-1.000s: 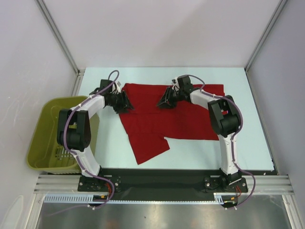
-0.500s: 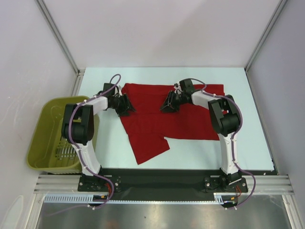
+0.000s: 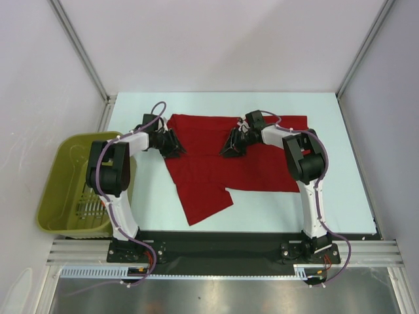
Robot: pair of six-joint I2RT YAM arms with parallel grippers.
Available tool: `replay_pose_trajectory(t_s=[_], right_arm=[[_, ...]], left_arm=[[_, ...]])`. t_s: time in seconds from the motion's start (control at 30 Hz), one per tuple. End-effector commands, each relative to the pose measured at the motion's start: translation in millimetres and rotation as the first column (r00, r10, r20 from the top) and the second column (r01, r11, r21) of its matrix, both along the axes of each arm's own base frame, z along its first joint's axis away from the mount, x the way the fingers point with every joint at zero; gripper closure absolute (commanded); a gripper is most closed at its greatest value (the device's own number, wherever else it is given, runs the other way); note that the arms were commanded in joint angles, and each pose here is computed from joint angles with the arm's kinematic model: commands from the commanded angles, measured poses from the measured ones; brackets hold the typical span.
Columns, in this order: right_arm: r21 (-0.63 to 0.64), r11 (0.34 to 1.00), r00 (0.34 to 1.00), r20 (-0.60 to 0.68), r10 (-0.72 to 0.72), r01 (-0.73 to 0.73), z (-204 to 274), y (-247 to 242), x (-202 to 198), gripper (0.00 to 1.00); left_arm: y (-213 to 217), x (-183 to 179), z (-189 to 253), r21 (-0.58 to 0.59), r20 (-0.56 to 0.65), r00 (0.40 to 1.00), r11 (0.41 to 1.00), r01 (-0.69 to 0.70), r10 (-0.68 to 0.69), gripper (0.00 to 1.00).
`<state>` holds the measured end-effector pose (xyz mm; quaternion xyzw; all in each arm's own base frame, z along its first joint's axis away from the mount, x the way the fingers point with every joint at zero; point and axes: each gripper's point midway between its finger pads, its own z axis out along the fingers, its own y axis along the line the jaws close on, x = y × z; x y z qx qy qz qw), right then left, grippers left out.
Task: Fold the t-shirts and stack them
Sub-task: Fold the tshirt
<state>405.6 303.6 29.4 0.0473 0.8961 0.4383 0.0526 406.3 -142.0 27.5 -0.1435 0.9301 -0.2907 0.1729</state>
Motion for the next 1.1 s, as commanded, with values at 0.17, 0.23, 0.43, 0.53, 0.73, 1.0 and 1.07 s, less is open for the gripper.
replay_pose_trajectory(t_s=[0.17,0.23,0.43,0.53,0.73,1.0,1.07], right_arm=[[0.016,1.000,1.000,0.014,0.004,-0.004,-2,10,12,0.65],[0.024,1.000,1.000,0.015,0.005,-0.005,-2,13,14,0.66],[0.036,0.999,1.000,0.003,0.000,0.000,-4,17,18,0.69],[0.052,0.999,1.000,0.013,-0.011,0.010,3,21,23,0.71],[0.057,0.998,1.000,-0.016,-0.015,0.016,7,22,25,0.87],[0.044,0.999,1.000,0.023,0.001,-0.002,41,9,23,0.96],[0.055,0.998,1.000,0.007,-0.001,0.000,45,4,22,0.98]], left_arm=[[-3,20,15,-0.027,0.054,0.999,1.000,0.001,0.000,0.62],[-4,20,17,-0.031,0.058,0.998,1.000,0.002,0.000,0.64],[-4,17,15,-0.034,0.051,0.999,0.999,0.001,0.000,0.67],[-4,16,18,-0.036,0.057,0.998,0.999,0.002,0.000,0.68],[-4,17,22,-0.035,0.066,0.998,0.999,0.003,-0.001,0.78],[-6,18,36,-0.053,0.077,0.997,0.999,0.003,0.001,1.00],[-7,15,37,-0.057,0.066,0.998,0.998,0.001,0.003,1.00]])
